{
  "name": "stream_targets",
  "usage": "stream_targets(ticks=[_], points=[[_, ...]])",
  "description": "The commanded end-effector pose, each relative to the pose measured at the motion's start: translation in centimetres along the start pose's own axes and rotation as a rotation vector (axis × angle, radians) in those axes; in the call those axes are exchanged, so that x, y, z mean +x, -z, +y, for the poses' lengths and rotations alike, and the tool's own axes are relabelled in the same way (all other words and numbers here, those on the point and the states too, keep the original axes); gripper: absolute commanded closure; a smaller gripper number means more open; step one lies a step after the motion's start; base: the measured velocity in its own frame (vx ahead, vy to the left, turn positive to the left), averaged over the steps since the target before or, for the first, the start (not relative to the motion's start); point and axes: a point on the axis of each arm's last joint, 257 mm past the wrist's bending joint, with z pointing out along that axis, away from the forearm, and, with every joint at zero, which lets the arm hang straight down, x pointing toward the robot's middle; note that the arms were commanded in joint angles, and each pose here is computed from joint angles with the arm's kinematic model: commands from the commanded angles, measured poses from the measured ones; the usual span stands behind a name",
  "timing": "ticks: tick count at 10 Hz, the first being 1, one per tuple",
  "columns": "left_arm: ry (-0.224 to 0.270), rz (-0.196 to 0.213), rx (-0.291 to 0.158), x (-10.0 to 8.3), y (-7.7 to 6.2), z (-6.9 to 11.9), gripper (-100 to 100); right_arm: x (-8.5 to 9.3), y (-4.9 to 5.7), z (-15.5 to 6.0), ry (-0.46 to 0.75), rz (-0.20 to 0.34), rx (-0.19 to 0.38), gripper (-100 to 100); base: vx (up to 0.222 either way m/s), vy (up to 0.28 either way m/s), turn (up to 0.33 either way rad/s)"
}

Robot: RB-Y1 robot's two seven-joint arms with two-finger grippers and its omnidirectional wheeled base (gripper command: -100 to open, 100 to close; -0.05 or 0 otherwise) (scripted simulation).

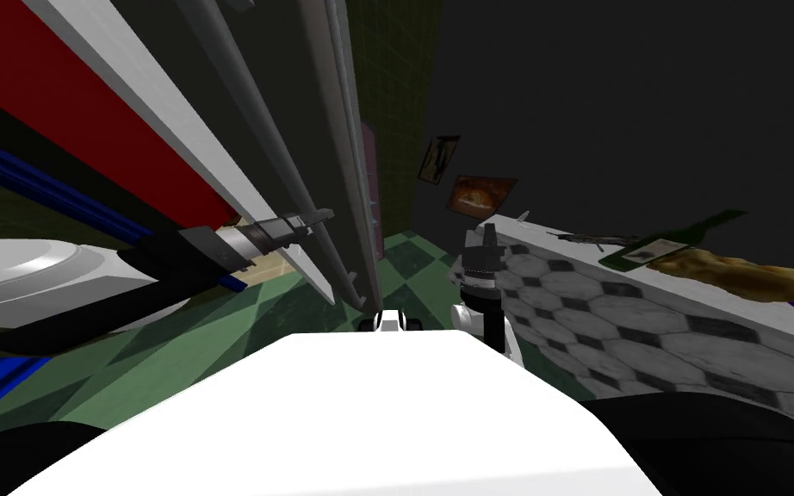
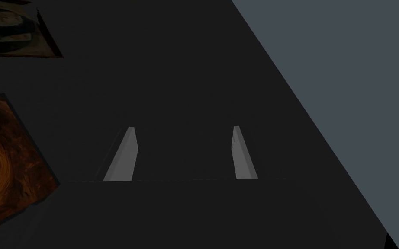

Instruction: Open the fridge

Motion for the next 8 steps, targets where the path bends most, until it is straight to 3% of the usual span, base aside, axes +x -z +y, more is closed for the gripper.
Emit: stream_targets(ticks=[1, 5, 7, 8], points=[[-0.014, 0.005, 0.014, -0.4, -0.4, -0.9, -100, 0.0, 0.0, 0.0, 0.000, 0.000, 0.000, 0, 0.035, -0.031, 0.001], [-0.017, 0.050, 0.054, -0.3, -2.2, -3.5, -100, 0.0, 0.0, 0.0, 0.000, 0.000, 0.000, 0, 0.029, -0.002, 0.160], [-0.033, 0.048, 0.069, -0.5, -2.3, -4.2, -100, 0.0, 0.0, 0.0, 0.000, 0.000, 0.000, 0, 0.011, 0.010, 0.029], [-0.030, 0.067, 0.084, -0.2, -2.9, -5.2, -100, 0.0, 0.0, 0.0, 0.000, 0.000, 0.000, 0, 0.006, 0.018, 0.144]])
